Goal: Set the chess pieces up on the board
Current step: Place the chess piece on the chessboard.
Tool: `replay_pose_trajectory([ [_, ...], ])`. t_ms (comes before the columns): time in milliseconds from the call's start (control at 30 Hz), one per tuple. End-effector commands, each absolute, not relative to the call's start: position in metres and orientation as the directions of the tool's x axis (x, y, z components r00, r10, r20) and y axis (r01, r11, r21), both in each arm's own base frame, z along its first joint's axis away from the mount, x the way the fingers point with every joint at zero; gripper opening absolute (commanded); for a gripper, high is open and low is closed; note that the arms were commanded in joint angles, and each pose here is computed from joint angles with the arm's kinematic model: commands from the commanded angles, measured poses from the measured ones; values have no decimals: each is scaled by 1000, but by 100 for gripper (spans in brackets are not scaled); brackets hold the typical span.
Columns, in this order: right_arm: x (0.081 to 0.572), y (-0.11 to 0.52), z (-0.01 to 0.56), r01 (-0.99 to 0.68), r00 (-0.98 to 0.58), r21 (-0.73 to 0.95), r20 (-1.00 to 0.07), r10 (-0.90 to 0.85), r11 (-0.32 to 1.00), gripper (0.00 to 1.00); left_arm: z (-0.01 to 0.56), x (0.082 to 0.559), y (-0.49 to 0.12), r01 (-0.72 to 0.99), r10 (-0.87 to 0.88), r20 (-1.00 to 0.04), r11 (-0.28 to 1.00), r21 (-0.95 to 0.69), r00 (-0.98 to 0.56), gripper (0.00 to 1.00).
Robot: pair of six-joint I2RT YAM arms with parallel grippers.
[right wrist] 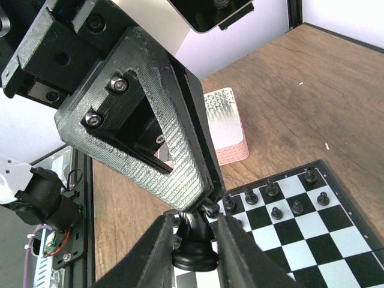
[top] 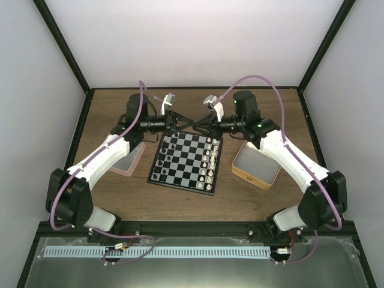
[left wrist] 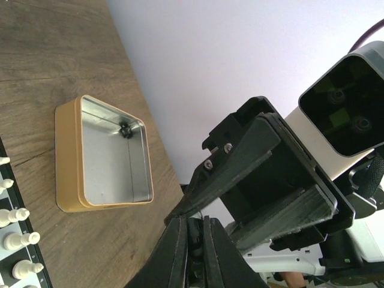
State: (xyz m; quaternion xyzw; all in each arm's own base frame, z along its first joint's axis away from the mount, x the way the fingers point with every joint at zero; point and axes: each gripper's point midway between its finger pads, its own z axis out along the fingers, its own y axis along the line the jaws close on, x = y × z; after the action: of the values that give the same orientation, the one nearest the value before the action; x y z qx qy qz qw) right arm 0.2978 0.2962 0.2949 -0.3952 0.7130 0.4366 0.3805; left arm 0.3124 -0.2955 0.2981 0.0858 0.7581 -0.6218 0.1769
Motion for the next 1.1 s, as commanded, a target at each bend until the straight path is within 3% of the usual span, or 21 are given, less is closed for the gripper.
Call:
replay_pose_trajectory([
  [0, 298, 302, 313, -907, -367, 298, -906, -212, 298, 33, 308, 310, -295, 415, -79, -439, 215, -884, -895, 4],
  [133, 306, 296, 314, -886, -368, 284, -911, -184, 365, 66, 294, 323, -284, 426, -112, -488, 348, -835, -866, 4],
  [267, 323, 276, 311, -806, -369, 259, -923, -110, 532, 78, 269, 347, -253, 392, -150, -580, 601, -697, -801, 4],
  [400, 347, 245, 299, -634, -406, 282, -914, 1, 720, 80, 234, 368, -212, 268, -151, -636, 815, -513, -757, 4],
  [500, 356, 228, 282, -523, -443, 313, -895, 61, 793, 80, 210, 380, -189, 184, -133, -656, 902, -392, -743, 4],
  [1067, 362, 216, 224, -416, -532, 319, -845, 56, 852, 80, 105, 426, -178, 56, -83, -589, 975, -214, -804, 4],
])
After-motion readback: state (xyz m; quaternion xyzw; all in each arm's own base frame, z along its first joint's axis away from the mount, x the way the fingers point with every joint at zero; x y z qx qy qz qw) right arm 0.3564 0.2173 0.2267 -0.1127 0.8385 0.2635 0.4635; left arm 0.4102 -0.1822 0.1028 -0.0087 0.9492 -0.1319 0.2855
